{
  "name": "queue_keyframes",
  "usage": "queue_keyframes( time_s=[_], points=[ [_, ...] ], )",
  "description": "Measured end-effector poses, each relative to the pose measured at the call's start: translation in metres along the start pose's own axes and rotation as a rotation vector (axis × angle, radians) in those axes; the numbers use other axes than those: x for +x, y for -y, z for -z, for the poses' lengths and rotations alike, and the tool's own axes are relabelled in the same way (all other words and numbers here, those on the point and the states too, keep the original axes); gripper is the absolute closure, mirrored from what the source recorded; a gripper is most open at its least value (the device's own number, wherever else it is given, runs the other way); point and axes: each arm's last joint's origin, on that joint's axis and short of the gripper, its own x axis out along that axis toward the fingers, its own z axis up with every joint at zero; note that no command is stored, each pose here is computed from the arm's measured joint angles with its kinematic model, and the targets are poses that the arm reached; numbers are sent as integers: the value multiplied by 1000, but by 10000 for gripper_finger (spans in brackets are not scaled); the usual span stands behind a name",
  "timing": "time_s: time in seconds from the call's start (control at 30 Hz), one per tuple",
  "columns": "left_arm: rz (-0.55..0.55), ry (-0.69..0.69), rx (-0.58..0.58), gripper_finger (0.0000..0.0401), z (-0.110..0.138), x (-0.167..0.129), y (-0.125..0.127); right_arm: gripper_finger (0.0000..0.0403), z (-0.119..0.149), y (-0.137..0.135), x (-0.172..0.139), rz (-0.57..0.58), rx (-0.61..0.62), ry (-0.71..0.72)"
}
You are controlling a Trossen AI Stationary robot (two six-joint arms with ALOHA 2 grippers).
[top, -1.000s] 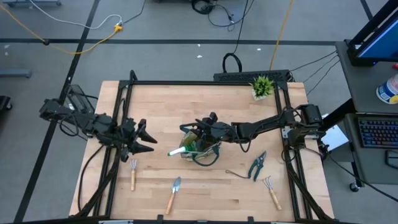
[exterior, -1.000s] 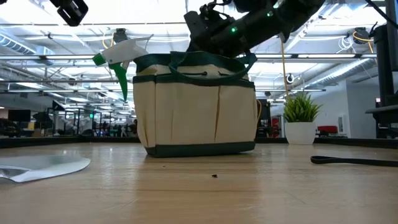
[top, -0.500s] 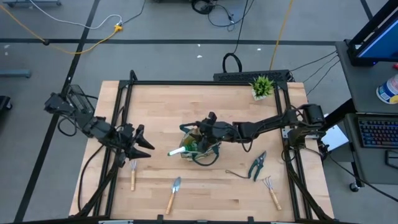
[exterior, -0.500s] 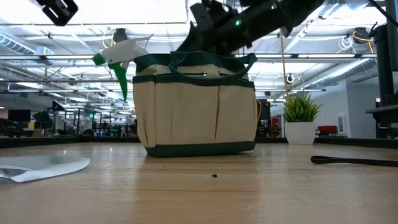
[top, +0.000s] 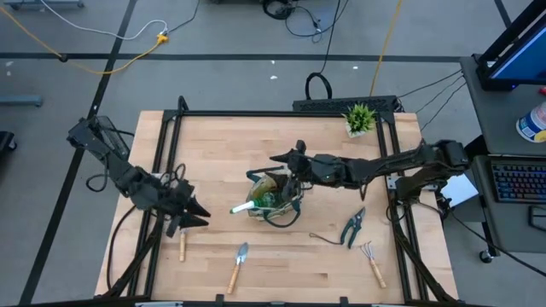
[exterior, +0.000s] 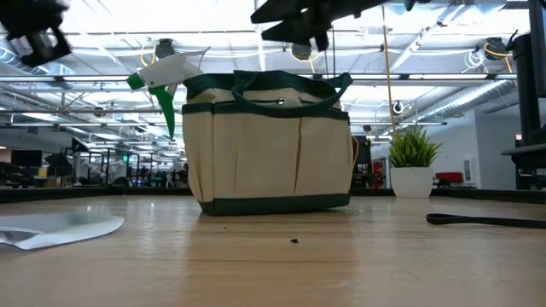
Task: Pick & Place Garden tools in Gardening bag
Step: Put the left hand rake into the gardening bag
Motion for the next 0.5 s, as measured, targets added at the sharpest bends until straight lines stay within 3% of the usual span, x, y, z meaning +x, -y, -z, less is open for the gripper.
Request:
queue_keyframes(
  time_s=[0.27, 0.5],
  points=[
    [-95, -111, -245, 226, 21, 14, 0, 218, -15, 7, -24, 3, 4, -35],
    [-122, -165, -397, 226, 34, 18, 4, 320, -24, 11, -44, 0, -5, -72]
  ],
)
